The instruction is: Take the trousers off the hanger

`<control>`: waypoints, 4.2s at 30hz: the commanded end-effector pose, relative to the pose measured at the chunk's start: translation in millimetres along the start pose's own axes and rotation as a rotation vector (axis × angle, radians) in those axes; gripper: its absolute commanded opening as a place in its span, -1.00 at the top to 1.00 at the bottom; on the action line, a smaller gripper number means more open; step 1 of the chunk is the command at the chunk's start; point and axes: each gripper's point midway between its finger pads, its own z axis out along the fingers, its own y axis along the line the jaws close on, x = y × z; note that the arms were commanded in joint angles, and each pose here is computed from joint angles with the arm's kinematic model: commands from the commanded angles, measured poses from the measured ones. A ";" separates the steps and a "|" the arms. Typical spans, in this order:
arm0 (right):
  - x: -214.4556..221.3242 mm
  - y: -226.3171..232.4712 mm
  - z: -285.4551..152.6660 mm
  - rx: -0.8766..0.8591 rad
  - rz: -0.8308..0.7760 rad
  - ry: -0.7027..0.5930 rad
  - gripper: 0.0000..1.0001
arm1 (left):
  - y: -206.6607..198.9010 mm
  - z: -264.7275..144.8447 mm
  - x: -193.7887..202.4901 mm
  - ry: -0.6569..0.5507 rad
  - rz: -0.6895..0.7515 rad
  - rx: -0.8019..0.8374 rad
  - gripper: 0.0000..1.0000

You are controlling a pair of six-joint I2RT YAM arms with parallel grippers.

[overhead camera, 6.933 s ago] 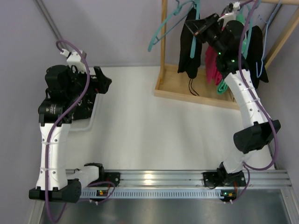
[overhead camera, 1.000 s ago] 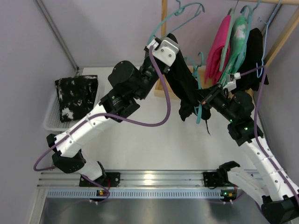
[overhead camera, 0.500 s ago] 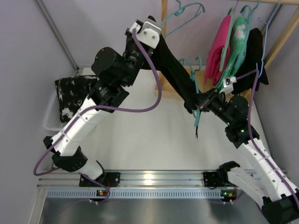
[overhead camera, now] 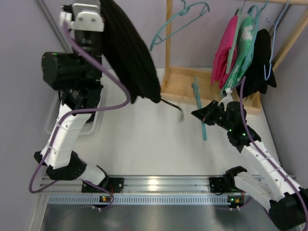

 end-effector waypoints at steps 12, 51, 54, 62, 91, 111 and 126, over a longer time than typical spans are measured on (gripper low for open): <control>-10.8 27.2 -7.3 -0.080 -0.070 -0.025 1.00 | 137.5 -38.3 -64.9 -0.110 0.185 -0.358 1.00; -17.1 40.8 -7.0 -0.115 -0.120 -0.033 1.00 | 306.0 -18.3 65.0 0.136 0.536 -0.595 1.00; -17.0 40.4 -7.4 -0.114 -0.122 -0.032 1.00 | 333.4 -27.9 67.1 0.145 0.567 -0.629 1.00; -17.0 41.3 -3.6 -0.114 -0.116 -0.024 1.00 | 356.2 -47.3 86.6 0.190 0.603 -0.630 1.00; -14.8 38.1 -3.4 -0.106 -0.124 -0.019 1.00 | 293.1 -200.4 222.0 0.579 0.533 -0.434 1.00; -37.2 61.1 -12.6 -0.134 -0.221 -0.071 1.00 | 201.6 -243.6 473.5 1.045 0.175 -0.105 1.00; -69.0 122.5 -64.9 -0.260 -0.235 -0.189 1.00 | 171.0 -256.7 448.9 1.134 -0.013 -0.094 -0.73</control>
